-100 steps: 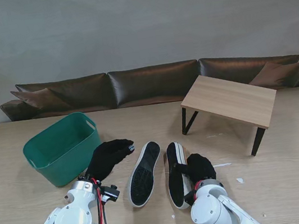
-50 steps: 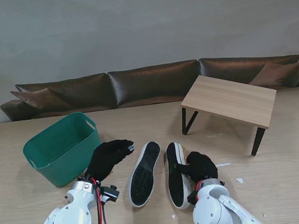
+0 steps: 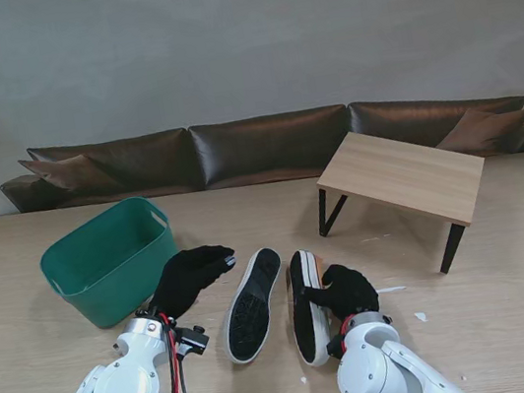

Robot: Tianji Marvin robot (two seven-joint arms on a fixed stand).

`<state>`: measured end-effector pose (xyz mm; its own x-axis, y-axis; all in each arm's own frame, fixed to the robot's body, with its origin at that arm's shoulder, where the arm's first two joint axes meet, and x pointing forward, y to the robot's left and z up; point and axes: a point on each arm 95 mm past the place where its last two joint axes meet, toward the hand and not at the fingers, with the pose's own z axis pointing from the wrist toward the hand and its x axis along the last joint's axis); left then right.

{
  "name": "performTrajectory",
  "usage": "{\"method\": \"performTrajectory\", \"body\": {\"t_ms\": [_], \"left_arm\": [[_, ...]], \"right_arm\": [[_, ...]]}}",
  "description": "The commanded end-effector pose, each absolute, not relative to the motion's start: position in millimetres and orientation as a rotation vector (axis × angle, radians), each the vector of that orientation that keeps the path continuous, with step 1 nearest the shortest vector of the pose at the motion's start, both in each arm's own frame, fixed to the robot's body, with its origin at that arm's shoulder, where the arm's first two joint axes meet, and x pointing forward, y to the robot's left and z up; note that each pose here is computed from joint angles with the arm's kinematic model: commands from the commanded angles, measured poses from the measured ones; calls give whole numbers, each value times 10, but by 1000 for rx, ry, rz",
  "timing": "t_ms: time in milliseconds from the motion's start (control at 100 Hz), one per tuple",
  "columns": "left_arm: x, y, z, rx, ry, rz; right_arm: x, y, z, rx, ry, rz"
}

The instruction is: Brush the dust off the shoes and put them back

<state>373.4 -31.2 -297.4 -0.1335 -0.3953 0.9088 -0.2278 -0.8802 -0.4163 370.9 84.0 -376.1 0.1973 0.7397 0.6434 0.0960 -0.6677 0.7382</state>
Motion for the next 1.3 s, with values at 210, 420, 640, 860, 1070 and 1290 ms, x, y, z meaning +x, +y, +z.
{"method": "performTrajectory", "body": {"t_ms": [210, 420, 640, 860, 1070, 1290], "left_arm": [[3722, -330, -2980, -2000, 741, -2168], [3722, -329, -2981, -1999, 741, -2170], [3721, -328, -2981, -1997, 739, -2173], [3720, -328, -2980, -1998, 736, -2176], [3719, -327, -2978, -1999, 734, -2181], [3717, -326, -2976, -1999, 731, -2184]], "right_arm": [[3711, 853, -3772, 1892, 840, 1488], [3738, 793, -3754, 1817, 909, 1457], [3761, 709, -3750, 1746, 983, 1420], [3785, 636, -3762, 1698, 1045, 1381], [3814, 562, -3739, 1627, 1129, 1333], [3847, 512, -3710, 1582, 1169, 1299]]}}
